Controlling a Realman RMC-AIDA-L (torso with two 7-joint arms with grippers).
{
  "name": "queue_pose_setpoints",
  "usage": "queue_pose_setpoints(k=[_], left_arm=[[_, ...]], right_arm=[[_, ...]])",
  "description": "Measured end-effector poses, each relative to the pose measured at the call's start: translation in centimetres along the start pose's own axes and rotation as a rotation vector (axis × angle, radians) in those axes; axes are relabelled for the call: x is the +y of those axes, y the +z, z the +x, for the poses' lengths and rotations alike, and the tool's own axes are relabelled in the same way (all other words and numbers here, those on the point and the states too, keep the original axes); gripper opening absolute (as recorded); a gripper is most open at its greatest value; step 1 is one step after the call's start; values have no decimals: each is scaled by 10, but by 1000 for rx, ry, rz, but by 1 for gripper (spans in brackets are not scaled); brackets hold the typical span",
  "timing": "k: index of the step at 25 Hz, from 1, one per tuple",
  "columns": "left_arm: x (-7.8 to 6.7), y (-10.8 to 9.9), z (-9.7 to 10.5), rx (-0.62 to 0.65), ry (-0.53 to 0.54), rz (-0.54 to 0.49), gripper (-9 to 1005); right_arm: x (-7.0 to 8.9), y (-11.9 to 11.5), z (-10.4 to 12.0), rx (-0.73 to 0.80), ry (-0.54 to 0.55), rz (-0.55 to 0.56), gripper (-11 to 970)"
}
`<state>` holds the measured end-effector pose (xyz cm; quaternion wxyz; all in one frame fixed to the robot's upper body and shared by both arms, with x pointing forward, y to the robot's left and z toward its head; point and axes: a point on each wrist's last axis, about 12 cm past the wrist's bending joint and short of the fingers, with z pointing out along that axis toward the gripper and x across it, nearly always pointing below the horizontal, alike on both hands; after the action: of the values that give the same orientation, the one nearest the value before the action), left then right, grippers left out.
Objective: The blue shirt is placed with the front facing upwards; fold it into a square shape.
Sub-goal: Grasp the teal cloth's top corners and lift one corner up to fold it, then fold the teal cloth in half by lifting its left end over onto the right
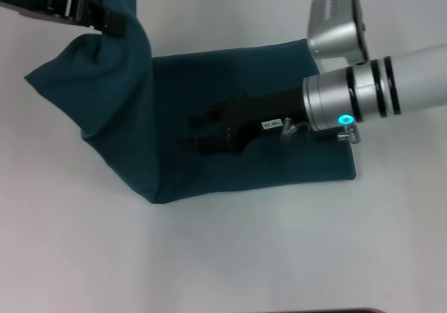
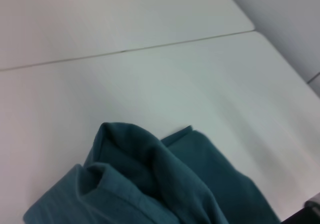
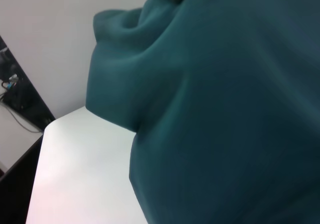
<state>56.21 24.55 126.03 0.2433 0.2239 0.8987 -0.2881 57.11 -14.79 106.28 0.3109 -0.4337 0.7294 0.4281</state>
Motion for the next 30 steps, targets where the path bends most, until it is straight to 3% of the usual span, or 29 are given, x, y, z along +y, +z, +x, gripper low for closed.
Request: queue_pose_setpoints(k=[6, 11, 24, 30], left_arm=[[-9, 2, -3, -24, 31, 51, 94], [-17, 3, -5, -46, 49, 107, 94], [-38, 20, -13, -30, 116, 165, 94], [-43, 26, -16, -33, 125, 181, 94]], right_arm=[[0, 7, -5, 20, -15, 2, 534], [0, 7, -3, 22, -9, 2, 353], [-2, 3, 0, 15, 8, 18, 355], [-6, -12, 10, -18, 47, 50, 356]])
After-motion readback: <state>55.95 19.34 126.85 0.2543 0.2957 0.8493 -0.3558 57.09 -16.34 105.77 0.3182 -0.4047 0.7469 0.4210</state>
